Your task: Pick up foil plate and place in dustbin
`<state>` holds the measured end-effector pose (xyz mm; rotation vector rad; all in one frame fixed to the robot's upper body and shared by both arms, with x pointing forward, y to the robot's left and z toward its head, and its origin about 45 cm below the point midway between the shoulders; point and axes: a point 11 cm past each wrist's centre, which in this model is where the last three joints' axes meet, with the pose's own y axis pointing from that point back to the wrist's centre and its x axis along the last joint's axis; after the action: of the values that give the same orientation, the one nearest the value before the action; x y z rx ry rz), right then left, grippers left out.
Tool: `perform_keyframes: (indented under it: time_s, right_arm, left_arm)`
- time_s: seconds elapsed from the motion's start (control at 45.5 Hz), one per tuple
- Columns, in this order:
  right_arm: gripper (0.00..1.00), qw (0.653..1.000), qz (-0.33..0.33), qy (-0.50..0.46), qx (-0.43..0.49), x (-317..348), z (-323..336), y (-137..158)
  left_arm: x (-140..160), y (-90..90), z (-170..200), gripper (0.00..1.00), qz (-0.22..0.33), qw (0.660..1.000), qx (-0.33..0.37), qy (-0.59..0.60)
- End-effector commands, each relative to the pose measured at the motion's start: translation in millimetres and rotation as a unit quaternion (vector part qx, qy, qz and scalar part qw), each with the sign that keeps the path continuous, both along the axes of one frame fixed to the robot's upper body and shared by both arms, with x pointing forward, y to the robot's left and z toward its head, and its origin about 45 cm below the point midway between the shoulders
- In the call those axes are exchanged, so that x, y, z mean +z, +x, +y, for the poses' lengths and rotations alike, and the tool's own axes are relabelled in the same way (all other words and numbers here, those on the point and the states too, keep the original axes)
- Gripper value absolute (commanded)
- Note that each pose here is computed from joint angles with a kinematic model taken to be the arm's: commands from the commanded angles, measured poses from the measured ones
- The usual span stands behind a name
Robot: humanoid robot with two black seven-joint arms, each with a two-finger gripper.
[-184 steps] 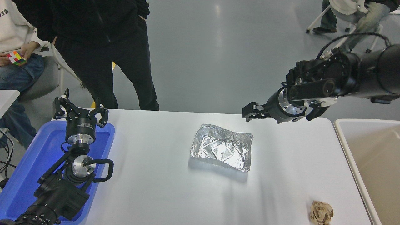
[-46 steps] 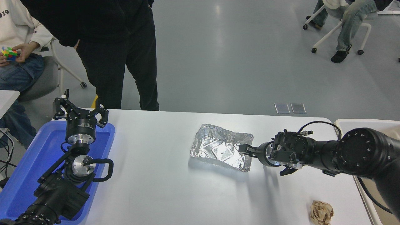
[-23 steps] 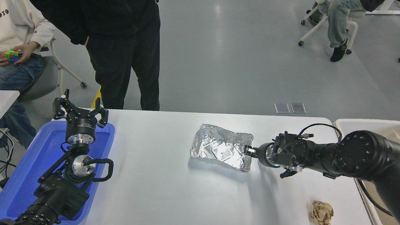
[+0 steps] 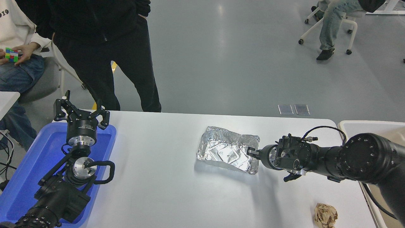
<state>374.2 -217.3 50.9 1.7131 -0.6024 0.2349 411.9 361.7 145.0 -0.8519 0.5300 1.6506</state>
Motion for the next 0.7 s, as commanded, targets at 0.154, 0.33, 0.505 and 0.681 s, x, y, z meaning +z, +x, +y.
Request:
perform_keyframes:
  time_s: [0.154,0.33,0.505,0.681]
  right_arm:
    - [0.00,1.000,-0.006,0.002,0.003,6.4,3.3,4.7]
    - [0.00,1.000,-0.020,0.005,0.007,21.4,8.9,17.3]
    - [0.00,1.000,-0.009,0.013,0.025,33.8,23.2,15.8]
    - [0.00,0.999,-0.008,0.019,0.048,55.0,40.1,18.0]
  left_arm:
    - [0.0,0.0,0.0,0.99,0.000,1.000,0.000,0.000]
    - [0.3,0.1,-0.3,0.99,-0.001,1.000,0.000,0.000]
    - [0.0,0.0,0.0,0.99,0.000,1.000,0.000,0.000]
    - [0.0,0.0,0.0,0.99,0.000,1.000,0.000,0.000]
